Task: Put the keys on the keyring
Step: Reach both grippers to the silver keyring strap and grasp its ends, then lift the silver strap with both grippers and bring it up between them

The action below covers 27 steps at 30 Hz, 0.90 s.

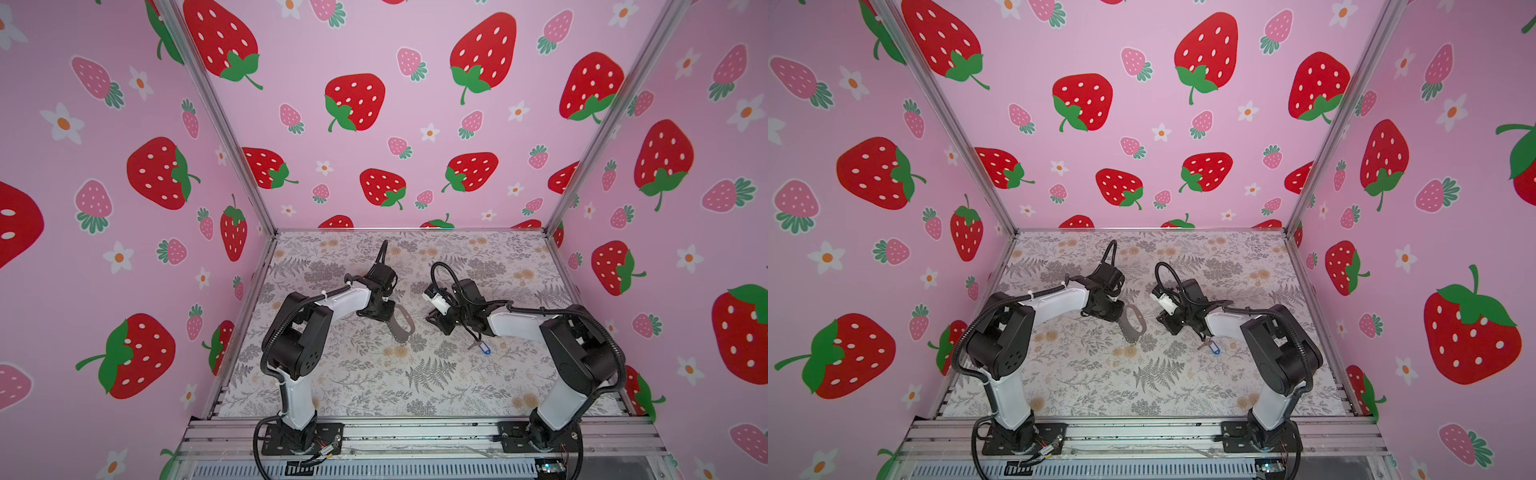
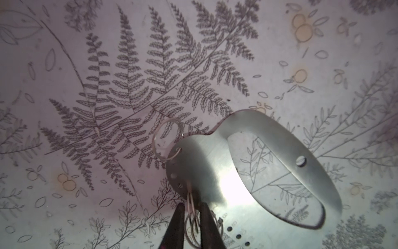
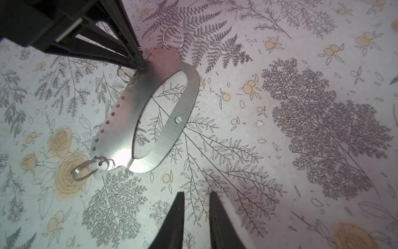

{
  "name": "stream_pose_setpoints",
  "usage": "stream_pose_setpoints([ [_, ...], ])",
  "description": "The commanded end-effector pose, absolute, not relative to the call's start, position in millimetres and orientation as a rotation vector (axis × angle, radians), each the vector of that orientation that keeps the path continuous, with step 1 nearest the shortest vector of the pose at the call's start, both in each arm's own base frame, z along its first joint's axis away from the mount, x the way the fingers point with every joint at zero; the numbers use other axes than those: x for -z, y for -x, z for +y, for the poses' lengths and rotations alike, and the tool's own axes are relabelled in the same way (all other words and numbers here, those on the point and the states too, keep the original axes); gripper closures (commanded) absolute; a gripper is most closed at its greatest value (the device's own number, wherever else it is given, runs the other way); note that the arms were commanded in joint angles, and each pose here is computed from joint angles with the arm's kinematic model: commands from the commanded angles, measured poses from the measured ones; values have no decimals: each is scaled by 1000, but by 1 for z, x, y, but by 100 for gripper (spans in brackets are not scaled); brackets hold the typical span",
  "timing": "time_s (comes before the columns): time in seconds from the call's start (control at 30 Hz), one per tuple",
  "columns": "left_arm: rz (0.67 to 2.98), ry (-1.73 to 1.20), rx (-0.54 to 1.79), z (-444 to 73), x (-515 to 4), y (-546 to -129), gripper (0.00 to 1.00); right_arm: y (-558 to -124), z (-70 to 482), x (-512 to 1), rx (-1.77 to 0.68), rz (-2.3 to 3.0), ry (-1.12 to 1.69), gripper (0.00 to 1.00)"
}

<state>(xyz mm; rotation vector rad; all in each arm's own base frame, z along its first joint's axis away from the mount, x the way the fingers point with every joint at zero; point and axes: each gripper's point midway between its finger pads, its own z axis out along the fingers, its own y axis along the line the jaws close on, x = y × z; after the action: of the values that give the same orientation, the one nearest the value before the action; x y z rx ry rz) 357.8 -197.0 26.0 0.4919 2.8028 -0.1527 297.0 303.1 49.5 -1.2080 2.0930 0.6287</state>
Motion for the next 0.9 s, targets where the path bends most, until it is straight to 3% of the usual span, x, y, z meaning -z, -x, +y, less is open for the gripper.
stream_pose_setpoints([
  [0.0,2773,-494,139,-200,-40,-366,85,-298,310,-51,-634,2080,1235,77],
  [0.5,2657,-567,292,-217,-77,-364,93,-298,304,-60,-600,2066,1226,77],
  [0.87,2324,-892,571,-254,-157,-333,93,-294,298,-124,-589,1898,1188,76],
])
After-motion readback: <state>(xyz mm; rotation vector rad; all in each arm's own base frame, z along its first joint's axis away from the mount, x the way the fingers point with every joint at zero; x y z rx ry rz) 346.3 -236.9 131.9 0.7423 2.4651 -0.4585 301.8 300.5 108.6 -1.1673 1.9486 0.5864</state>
